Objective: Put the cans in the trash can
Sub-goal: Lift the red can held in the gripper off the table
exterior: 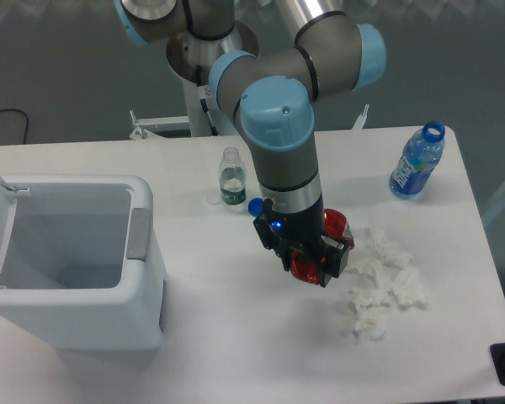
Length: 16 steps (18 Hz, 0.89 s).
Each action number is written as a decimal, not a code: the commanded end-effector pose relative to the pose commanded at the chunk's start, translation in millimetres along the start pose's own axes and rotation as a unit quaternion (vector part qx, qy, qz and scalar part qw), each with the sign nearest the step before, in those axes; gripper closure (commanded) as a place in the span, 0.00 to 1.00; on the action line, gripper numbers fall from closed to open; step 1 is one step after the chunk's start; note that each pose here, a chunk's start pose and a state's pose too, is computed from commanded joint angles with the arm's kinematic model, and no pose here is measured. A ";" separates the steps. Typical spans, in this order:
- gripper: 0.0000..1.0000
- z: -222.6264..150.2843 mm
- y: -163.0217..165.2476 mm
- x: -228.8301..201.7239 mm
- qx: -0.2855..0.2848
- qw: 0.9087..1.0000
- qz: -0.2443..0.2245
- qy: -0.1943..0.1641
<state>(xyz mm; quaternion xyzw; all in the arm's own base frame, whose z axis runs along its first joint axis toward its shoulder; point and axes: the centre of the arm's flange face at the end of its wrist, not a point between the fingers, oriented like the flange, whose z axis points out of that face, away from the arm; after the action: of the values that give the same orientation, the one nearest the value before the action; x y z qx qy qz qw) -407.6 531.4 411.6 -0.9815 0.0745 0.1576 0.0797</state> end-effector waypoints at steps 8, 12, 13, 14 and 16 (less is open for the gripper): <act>0.40 -4.1 -2.1 -1.1 0.005 1.000 -0.005 -0.003; 0.40 -14.6 3.1 -5.7 0.007 1.000 -0.021 -0.011; 0.40 -23.2 8.3 -9.3 0.009 0.999 -0.028 -0.015; 0.40 -28.0 8.1 -8.0 0.011 0.999 -0.028 -0.017; 0.40 -45.2 4.1 -5.7 0.027 0.999 -0.038 -0.022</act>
<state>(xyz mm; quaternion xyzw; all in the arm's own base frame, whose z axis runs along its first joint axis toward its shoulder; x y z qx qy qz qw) -400.2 519.9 455.2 -0.9773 0.0395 0.1742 0.1135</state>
